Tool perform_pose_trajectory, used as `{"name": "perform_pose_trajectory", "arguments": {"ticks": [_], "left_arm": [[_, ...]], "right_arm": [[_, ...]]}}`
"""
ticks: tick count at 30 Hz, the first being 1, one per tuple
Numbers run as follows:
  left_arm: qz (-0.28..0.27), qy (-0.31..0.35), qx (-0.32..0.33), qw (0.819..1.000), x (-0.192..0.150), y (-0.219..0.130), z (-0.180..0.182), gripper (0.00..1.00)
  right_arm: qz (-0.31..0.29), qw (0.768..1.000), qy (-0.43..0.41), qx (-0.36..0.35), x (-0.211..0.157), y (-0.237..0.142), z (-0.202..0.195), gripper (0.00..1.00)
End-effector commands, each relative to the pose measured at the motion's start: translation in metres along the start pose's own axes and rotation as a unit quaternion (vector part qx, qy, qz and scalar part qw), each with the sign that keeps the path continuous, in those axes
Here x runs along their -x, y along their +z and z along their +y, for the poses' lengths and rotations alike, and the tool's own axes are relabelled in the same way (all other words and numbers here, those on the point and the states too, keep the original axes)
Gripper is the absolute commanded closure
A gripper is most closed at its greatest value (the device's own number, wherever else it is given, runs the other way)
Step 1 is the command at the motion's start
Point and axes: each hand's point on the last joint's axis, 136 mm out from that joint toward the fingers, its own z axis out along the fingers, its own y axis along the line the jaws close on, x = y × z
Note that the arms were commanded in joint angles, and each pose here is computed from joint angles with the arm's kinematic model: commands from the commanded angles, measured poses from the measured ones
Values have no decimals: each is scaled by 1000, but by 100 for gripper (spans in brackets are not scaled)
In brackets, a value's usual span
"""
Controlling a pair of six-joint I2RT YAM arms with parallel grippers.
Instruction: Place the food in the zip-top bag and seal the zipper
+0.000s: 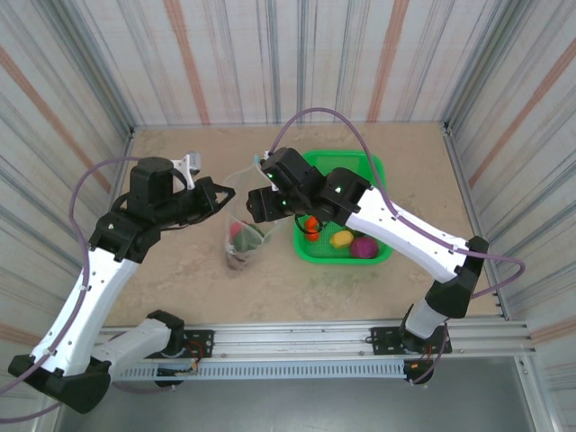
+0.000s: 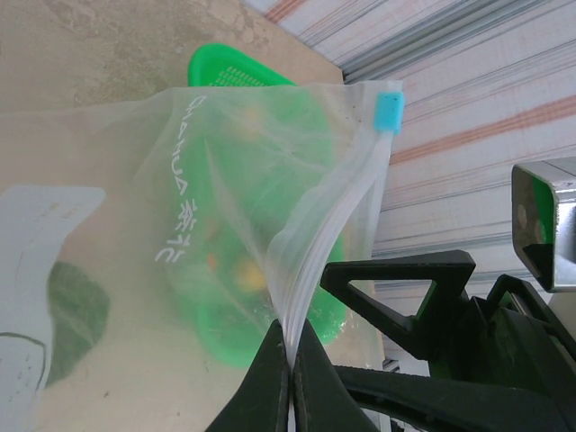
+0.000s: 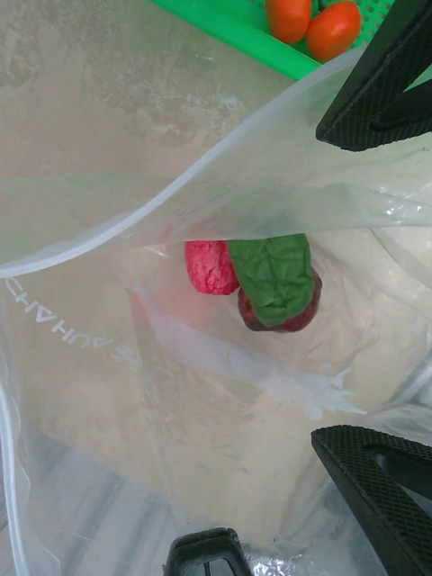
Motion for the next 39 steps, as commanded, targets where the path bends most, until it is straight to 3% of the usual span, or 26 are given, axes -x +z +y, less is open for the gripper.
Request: {"name": "perform_pose_trajectory", "arguments": {"ticks": [1,9,13,18,23,30,35,39], "left_arm": [[-7,15,-17,1000,2,-5,-10,100],[-8,27,4,1000,-1,-3,3,100],[-8,28,11,1000,-3,-3,6,100],[-6,33,2,999,-3,-5,2,100],[-4,41,-3,999,-6,-9,0,100],[7,43,-11,999,-14,-9,1,100],[14,47,-10,999,-18,-5,4,100],[21,45,-10,999,-22,-1,8,100]], "right_arm": [[-3,1000,-18,-5,3,-5,1,18],[-49,992,-38,113,32,-57,33,21],[-89,987,-19,133,54,-91,15,22],[-94,992,65,52,49,-88,-71,22],[-1,986,133,-99,-20,-50,-164,22],[93,960,141,-222,-94,-16,-233,16],[121,946,155,-259,-112,11,-264,6],[134,939,162,-271,-115,33,-280,4]]}}
